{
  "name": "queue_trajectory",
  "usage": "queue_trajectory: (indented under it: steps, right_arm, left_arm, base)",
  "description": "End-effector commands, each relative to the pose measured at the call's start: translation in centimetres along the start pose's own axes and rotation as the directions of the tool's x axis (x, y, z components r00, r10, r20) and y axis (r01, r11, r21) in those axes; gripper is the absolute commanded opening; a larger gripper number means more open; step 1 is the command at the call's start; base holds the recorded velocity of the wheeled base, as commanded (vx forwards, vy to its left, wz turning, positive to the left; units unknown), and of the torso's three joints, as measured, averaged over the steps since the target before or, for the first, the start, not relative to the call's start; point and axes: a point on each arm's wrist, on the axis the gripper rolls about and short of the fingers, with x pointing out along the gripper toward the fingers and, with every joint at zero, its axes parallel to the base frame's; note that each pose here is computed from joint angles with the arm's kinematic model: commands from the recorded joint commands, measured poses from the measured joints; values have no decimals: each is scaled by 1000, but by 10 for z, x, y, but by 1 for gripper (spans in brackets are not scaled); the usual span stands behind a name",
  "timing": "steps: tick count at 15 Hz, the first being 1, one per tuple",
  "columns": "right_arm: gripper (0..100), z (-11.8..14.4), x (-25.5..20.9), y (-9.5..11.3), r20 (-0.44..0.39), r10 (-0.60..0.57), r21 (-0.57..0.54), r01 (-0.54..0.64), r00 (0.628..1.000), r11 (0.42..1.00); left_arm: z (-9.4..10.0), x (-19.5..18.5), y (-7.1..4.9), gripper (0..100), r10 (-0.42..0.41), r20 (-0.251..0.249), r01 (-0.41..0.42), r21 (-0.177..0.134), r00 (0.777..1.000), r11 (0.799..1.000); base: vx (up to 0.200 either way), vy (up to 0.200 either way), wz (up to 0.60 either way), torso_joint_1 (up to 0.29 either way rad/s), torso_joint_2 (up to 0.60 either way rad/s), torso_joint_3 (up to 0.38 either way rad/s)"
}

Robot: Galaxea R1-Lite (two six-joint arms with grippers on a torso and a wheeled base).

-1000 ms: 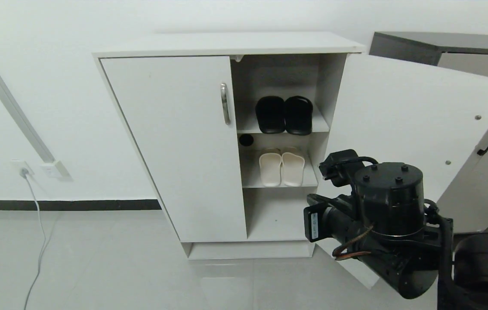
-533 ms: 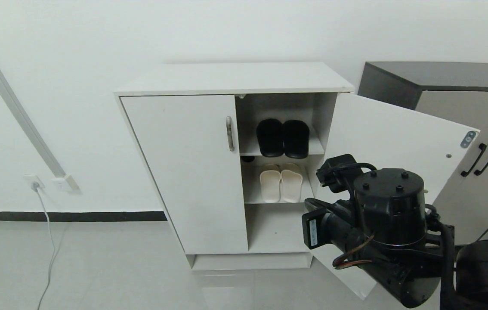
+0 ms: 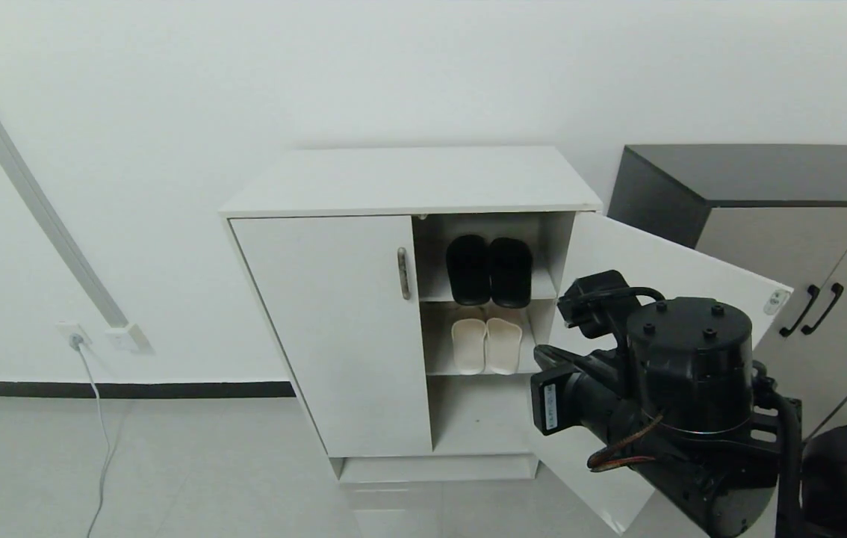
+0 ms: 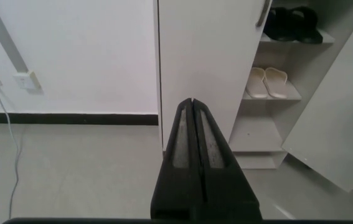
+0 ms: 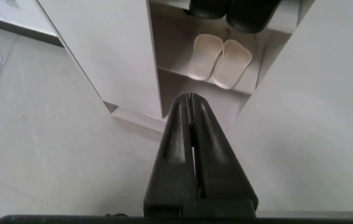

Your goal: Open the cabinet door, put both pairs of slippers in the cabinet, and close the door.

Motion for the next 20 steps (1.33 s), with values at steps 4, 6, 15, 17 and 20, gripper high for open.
queue_trajectory:
  steps: [4,6,15,17,20]
  right_arm:
    - [0,-1,1,0,-2,-3,-1,3,1000,1000]
    - [0,0,0,-1,-1,-3,0,3,1000,1000]
    - [0,-2,-1,-1,-5,-3,-4,3,1000,1000]
    - [0,-2,0,-2,-6,-6,-3,6,1000,1000]
    - [0,-6,-2,-4,-2,-7,-3,7,1000,1000]
  left_arm:
    - [0,0,0,0,-9,-3,9,14,1000,1000]
    - [0,0,0,0,-9,-2,9,14,1000,1000]
    - [0,0,0,0,-7,-2,7,13,1000,1000]
    - [0,0,0,0,-7,-2,7,13,1000,1000]
    - [0,0,0,0,-7,-2,7,13,1000,1000]
  base:
    - [0,0,0,198,-513,-319]
    - [0,0,0,225,-537,-322]
    - [0,0,0,246,-574,-324]
    - [0,0,0,190,-430,-242]
    - [0,0,0,139,-305,-162]
